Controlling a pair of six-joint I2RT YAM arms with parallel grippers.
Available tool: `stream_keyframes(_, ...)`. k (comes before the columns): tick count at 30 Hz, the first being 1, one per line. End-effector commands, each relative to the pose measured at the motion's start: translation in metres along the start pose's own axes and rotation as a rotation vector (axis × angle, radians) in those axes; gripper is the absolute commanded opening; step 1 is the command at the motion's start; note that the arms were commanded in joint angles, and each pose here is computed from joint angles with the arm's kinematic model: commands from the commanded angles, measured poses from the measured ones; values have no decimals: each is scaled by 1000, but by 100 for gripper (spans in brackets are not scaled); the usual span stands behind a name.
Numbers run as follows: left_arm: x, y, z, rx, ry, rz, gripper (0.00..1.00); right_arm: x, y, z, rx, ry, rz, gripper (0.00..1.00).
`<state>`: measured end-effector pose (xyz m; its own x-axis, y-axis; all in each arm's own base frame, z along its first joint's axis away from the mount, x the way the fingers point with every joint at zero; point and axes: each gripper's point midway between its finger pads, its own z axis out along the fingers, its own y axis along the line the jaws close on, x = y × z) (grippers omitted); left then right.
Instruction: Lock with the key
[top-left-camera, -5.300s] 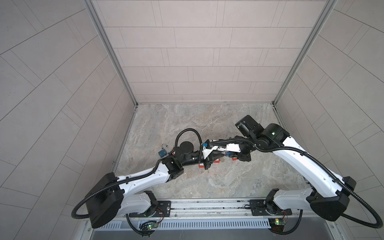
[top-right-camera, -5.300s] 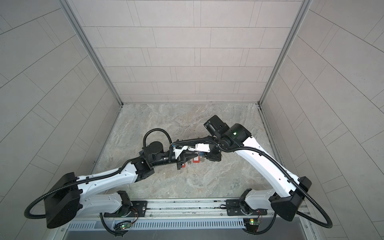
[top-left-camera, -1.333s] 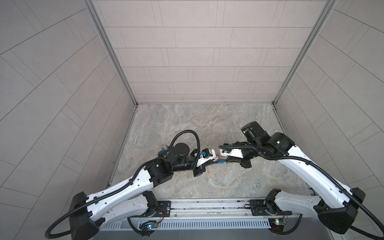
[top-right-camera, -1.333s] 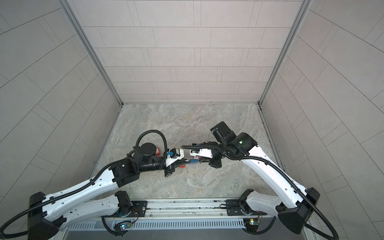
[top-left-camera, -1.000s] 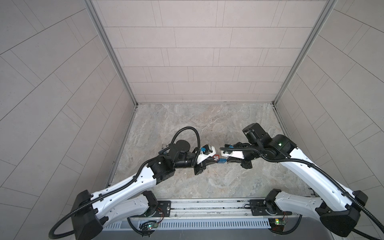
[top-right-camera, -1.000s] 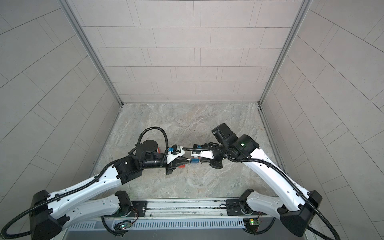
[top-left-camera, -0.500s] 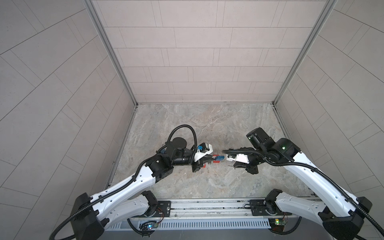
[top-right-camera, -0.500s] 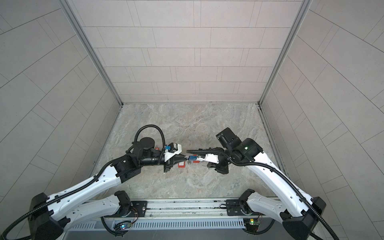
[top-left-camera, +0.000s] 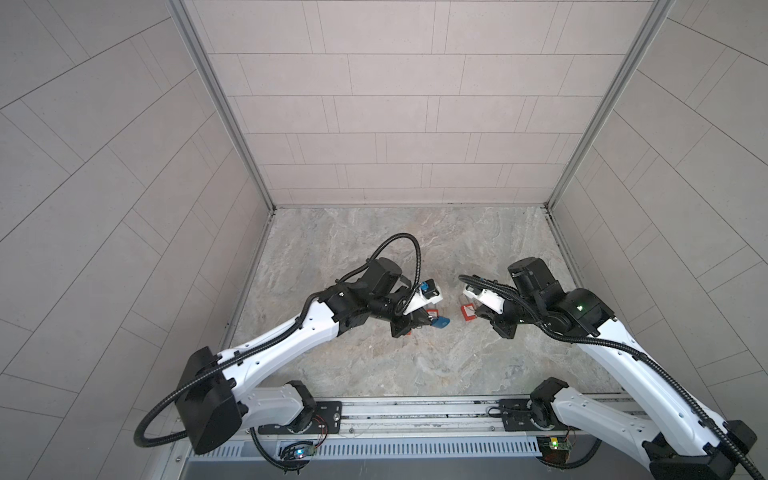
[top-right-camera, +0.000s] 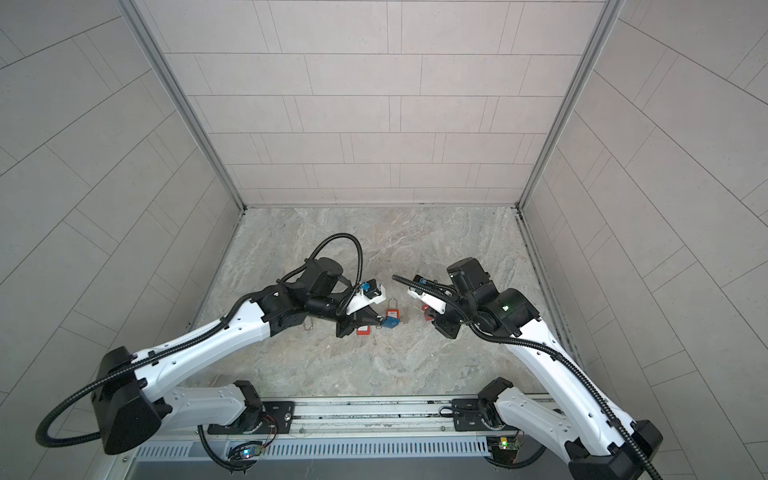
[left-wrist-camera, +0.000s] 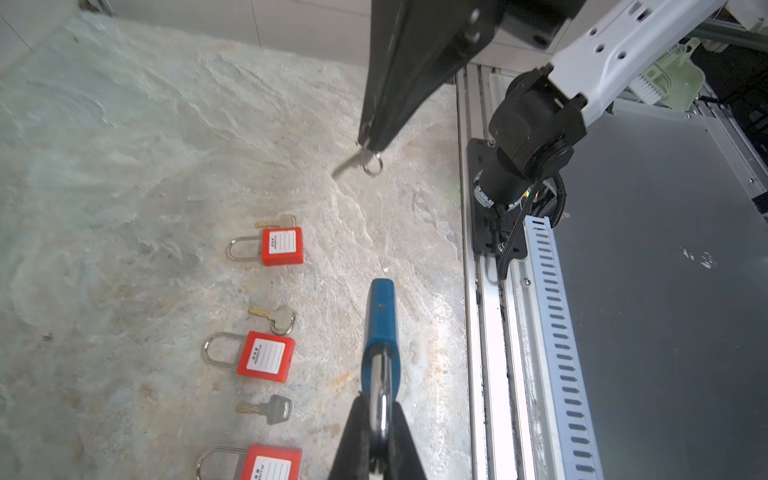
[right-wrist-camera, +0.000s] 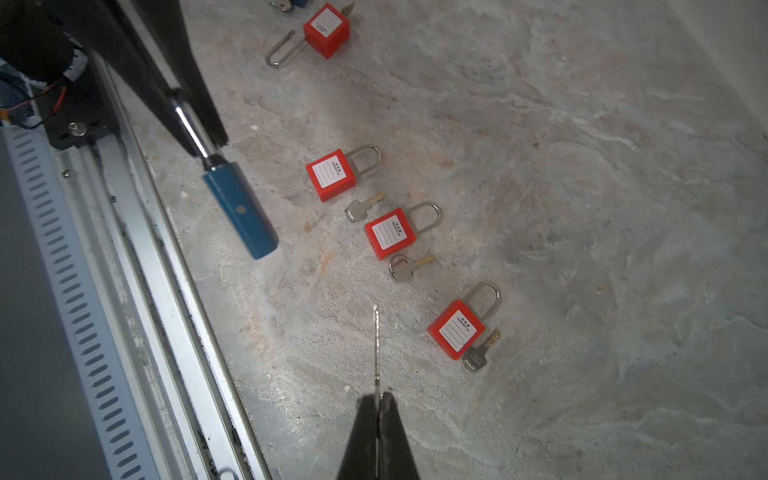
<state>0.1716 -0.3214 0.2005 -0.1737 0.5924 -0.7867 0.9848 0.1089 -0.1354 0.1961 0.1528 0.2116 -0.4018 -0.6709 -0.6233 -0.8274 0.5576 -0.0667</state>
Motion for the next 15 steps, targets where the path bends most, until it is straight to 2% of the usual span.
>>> stream_keyframes(1, 2, -4, 9, 84, 57, -58, 0, 2, -35, -4, 205, -10, 151, 0)
stream_keyframes(4, 5, -1, 27, 151, 126, -134, 0, 11, -53, -13, 322, 19, 213, 0)
stream_keyframes(8, 3, 2, 55, 253, 222, -235, 0, 18, -67, -29, 444, -2, 289, 0)
stream_keyframes(15, 11, -3, 107, 362, 408, -268, 0, 37, -71, -41, 529, -21, 370, 0)
